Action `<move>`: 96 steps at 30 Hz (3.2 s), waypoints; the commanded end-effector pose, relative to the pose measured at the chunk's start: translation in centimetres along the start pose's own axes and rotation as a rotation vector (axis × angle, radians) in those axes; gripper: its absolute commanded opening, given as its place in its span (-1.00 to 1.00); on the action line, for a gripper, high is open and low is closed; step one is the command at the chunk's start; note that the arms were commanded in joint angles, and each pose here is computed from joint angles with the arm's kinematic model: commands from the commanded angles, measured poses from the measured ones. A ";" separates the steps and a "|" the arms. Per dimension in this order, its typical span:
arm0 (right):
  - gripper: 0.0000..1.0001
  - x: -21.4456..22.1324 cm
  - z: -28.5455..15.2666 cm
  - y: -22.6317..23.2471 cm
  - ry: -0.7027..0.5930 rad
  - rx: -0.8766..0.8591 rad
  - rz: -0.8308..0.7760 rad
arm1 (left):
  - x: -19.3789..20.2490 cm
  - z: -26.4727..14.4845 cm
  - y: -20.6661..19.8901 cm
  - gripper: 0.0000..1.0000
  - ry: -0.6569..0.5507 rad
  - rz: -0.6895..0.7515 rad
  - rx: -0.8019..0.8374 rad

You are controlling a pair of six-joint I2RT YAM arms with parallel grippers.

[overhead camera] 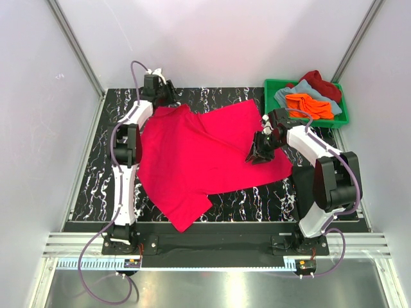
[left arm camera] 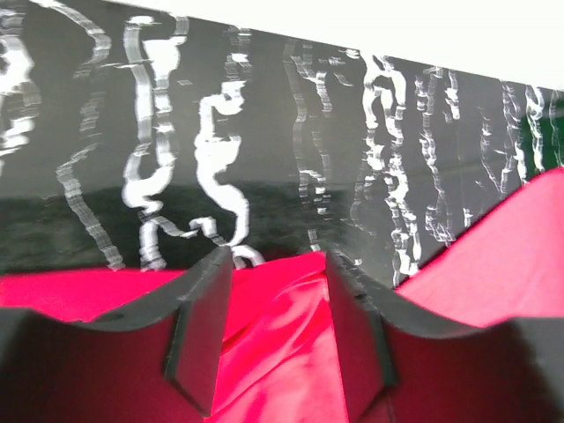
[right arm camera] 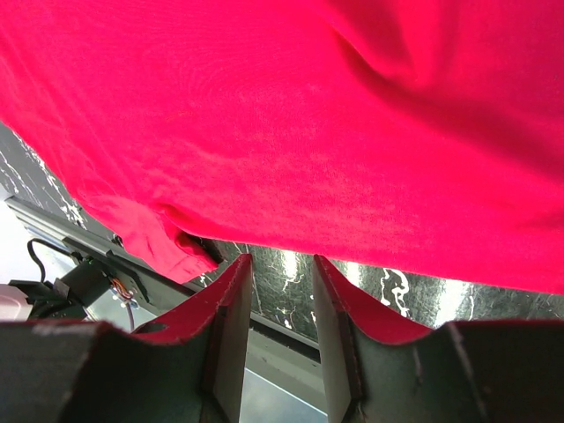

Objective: Fold and stack the t-shirts
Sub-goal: Flatten the tshirt out

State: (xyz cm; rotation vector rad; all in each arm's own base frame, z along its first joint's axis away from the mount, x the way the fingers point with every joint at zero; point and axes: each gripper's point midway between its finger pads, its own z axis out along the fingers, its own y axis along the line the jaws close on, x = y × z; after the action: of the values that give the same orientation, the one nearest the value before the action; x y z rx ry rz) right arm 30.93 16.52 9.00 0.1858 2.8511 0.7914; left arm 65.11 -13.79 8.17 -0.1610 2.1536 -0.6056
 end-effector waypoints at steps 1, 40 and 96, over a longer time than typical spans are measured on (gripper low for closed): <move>-0.18 -0.4 -0.8 0.8 -0.020 -0.029 -0.009 | -4.6 -4.1 -2.0 0.05 -0.092 0.060 -0.002; -0.16 0.3 -0.5 0.0 -0.001 -0.016 -0.020 | 0.8 0.6 5.7 -0.77 -0.035 -0.433 -0.183; -0.06 -5.0 0.3 0.1 -0.098 0.056 0.024 | 6.8 -24.8 13.3 -0.30 0.206 -0.355 -0.553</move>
State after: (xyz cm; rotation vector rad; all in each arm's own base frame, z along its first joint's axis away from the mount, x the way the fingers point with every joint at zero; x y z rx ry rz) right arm 32.68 16.30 9.03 0.2221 2.8482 0.7542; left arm 40.33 5.67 3.65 -0.9326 2.6042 -0.1566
